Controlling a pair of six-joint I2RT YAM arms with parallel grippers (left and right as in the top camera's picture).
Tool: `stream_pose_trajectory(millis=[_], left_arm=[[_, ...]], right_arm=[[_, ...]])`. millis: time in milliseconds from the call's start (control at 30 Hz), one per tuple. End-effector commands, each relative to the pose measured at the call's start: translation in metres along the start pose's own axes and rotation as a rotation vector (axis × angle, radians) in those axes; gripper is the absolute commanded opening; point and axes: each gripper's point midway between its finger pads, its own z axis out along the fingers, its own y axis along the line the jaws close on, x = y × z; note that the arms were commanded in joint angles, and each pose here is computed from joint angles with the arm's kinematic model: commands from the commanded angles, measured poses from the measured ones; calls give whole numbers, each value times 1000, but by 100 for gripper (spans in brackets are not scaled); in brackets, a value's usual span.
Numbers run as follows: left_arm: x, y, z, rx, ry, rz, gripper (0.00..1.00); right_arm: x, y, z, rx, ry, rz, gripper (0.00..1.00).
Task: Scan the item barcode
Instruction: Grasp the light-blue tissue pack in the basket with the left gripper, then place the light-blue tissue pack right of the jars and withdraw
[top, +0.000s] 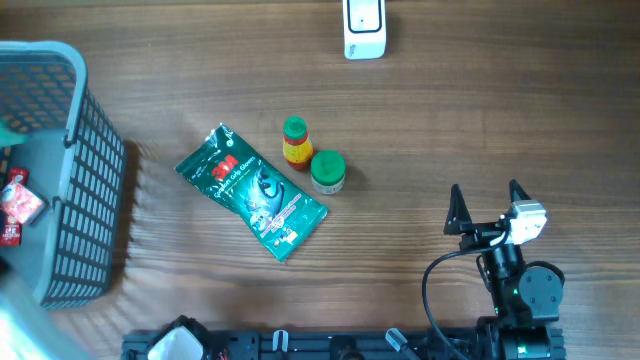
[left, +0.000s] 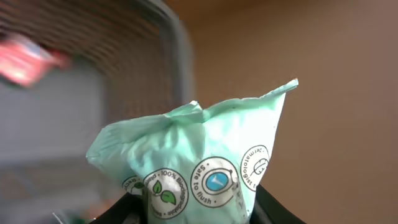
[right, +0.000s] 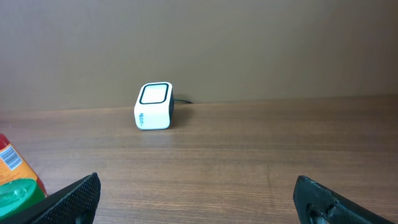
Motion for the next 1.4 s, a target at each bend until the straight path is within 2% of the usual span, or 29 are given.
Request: stream_pose_trajectory(millis=[0,100,167,267,367,433,567,733,900,1033,1067,1100,1167,1267,1367], left_arm=[[82,-36,-34,199,291,191,34],[147,-51,-59,308,491,358,34],[203,-53,-73,367,659,503,34],[282,-44,-84,394,844,709,34],[353,-21,-84,344,927,887,33],[387,-6,-83,311,957,961,34],[484,54,-89,256,1092,1226,34],[567,125,-66,157,1115,1424,34],[604,178,-45,58,1137,1499,33],[616,217,-29,-63,1145,1508,35],[619,226,-28,-80,1153,1520,42],[622,231,-29,-88,1164,1528,62],[621,227,-32,-70,1166,1533,79],[618,204,-38,-5,1168,1527,87],[606,154,-52,130,1156,1533,88]], right_arm=[[0,-1,0,6,-3,17,100],[0,-1,0,6,-3,17,100],[0,-1,0,6,-3,17,99],[0,-1,0,6,-3,17,100],[0,-1,0,6,-3,17,100],[0,-1,0,6,-3,17,99],[0,-1,0,6,-3,17,100],[0,-1,0,6,-3,17,100],[0,-1,0,6,-3,17,100],[0,-1,0,6,-3,17,100],[0,-1,0,6,-3,17,100],[0,-1,0,6,-3,17,100],[0,-1,0,5,-3,17,100],[0,-1,0,6,-3,17,100],[0,-1,0,6,-3,17,100]])
